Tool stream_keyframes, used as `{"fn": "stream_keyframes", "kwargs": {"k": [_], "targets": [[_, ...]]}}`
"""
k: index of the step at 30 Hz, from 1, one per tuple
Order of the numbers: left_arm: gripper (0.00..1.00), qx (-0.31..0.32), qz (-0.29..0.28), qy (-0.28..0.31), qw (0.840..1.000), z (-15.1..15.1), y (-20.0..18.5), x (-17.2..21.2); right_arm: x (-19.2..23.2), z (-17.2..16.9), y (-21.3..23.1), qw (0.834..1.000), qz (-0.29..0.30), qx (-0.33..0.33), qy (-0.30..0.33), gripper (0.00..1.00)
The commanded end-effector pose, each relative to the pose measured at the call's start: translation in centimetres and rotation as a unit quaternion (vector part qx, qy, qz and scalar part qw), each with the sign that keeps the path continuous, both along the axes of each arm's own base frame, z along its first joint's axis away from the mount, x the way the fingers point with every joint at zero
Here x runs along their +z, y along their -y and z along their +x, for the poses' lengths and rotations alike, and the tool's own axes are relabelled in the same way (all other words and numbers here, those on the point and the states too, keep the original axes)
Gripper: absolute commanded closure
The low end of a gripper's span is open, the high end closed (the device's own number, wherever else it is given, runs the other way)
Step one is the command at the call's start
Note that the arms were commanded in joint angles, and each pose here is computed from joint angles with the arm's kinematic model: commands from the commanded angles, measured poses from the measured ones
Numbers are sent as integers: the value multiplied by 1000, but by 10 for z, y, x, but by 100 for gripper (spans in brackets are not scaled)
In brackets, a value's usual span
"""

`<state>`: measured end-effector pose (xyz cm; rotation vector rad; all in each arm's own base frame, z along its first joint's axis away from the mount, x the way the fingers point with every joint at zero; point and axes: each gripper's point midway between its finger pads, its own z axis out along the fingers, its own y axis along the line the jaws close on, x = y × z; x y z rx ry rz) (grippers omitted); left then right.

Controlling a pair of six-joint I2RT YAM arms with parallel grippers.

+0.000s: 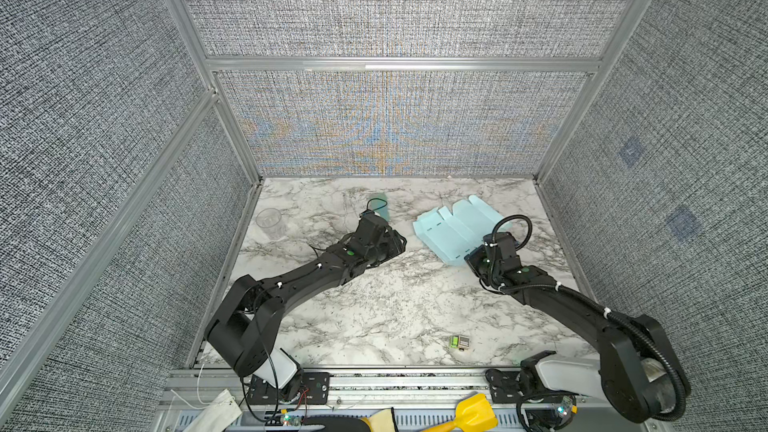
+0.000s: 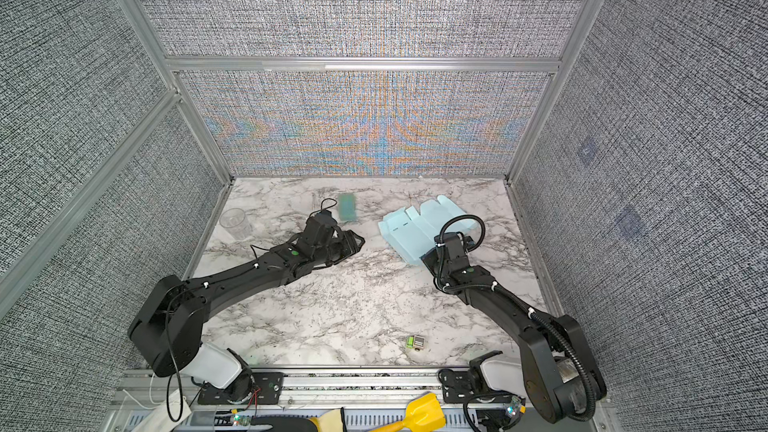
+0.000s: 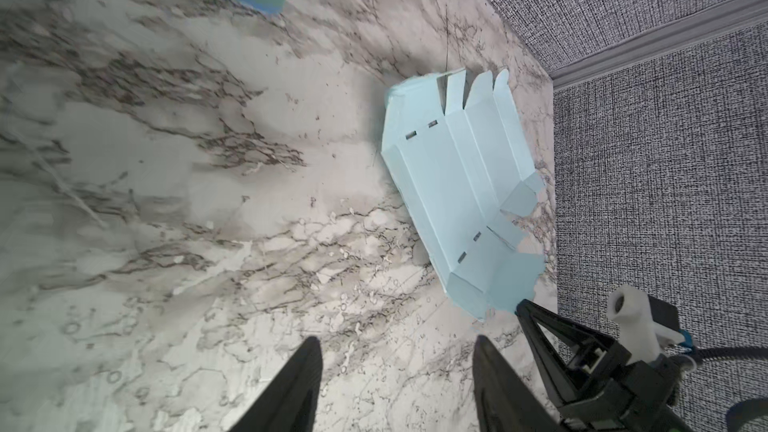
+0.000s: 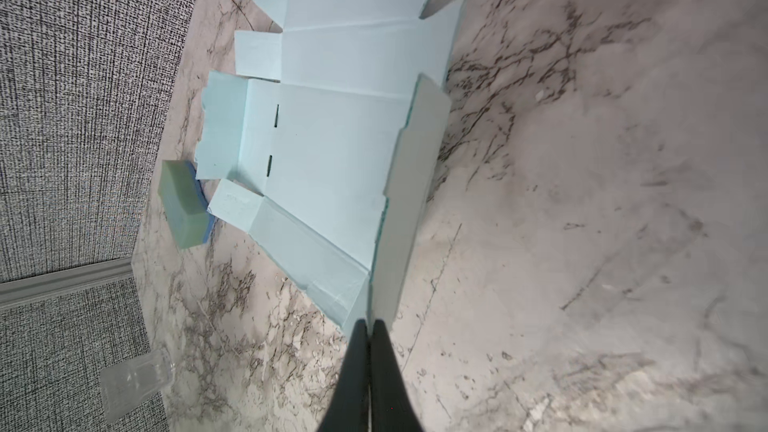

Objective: Fold the paper box

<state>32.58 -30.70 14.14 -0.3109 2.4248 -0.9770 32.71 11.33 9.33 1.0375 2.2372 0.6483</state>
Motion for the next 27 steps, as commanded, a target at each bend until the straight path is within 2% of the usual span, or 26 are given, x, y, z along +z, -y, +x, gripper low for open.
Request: {"fn": "stream_keyframes", "kwargs": {"k": [1,6,14,27], "targets": [[40,27,-47,-18,998,2,12,5,6,2,-6,999,20,-26,13,100],[42,34,-63,-46,996,-1,28,-3,10,-1,-22,999,32,-24,22,100],[49,32,-74,-110,991,-6,53,-37,7,-3,-36,998,49,-19,23,100],[50,54,-97,-117,987,20,70,-68,2,-3,-43,998,58,-10,22,100]]}}
